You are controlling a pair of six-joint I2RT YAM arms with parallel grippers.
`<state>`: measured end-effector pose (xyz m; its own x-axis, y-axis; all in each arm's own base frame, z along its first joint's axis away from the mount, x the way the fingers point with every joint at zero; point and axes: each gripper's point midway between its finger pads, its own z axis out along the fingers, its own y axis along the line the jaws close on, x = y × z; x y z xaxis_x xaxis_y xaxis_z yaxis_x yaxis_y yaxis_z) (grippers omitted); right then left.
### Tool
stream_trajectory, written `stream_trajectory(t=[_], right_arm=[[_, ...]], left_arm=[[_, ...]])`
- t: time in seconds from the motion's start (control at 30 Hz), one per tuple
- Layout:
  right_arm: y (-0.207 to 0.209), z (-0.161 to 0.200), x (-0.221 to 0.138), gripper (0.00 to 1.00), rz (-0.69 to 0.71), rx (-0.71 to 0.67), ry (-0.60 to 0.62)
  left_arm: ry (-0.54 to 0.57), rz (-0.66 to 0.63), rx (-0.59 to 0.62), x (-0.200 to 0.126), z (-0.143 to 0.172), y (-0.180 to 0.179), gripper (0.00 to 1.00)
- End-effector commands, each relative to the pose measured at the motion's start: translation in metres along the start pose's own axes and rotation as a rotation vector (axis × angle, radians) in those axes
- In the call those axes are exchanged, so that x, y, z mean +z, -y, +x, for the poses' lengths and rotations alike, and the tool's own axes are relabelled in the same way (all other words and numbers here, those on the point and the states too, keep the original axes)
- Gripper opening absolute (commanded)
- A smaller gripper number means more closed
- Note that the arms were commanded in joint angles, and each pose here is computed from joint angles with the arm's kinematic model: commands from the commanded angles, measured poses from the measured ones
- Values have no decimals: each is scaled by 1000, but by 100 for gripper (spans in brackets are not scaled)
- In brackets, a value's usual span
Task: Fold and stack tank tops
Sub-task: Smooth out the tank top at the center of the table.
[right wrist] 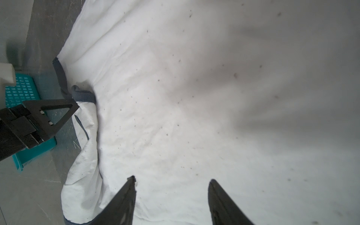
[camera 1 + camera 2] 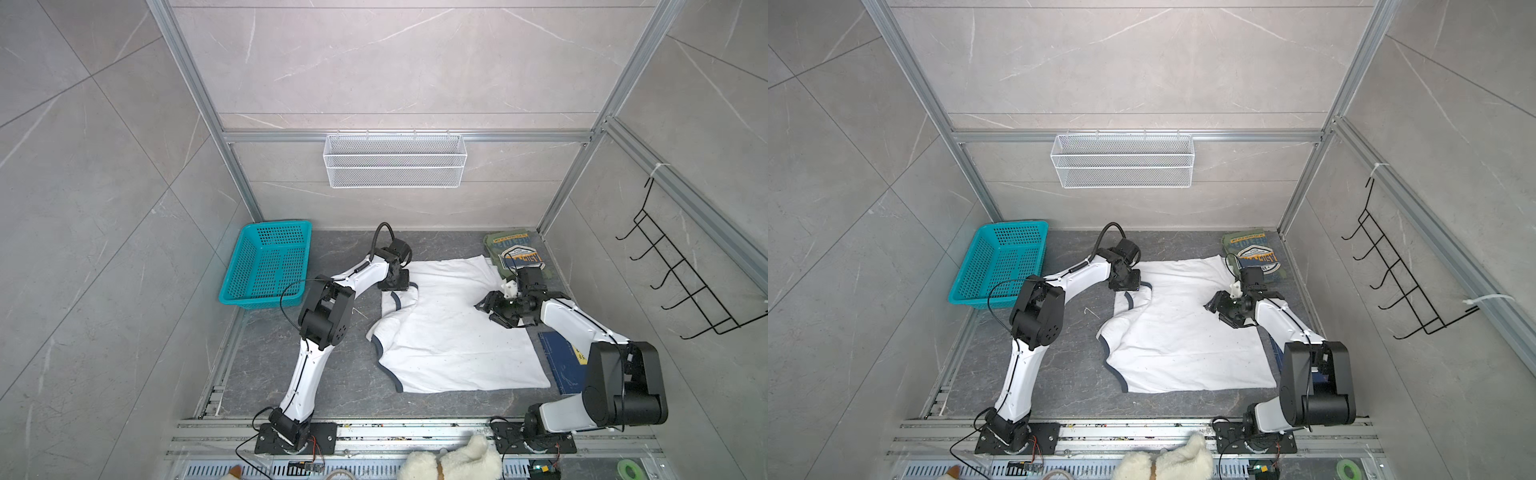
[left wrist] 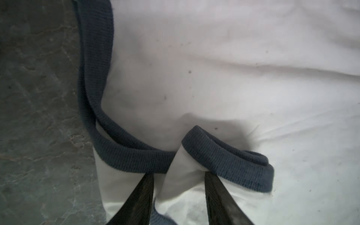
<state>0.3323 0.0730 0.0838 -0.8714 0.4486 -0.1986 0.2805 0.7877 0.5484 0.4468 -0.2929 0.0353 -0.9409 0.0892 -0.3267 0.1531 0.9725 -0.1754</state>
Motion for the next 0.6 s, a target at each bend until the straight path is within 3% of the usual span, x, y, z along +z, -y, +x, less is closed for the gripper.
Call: stream_trajectory(t=[0.0,0.4,0.57], right_arm=[[-1,5,-1,61,-7,-24,-5],[0,4,1,61,-4,-20,-11],[1,5,2,61,-1,-19,-15]], left_arm=[[2,4,17,-3,-5,0,38],[80,-29,13,-51,-11,-8,3],[138,-35,-18,-79,-15,-18,0]])
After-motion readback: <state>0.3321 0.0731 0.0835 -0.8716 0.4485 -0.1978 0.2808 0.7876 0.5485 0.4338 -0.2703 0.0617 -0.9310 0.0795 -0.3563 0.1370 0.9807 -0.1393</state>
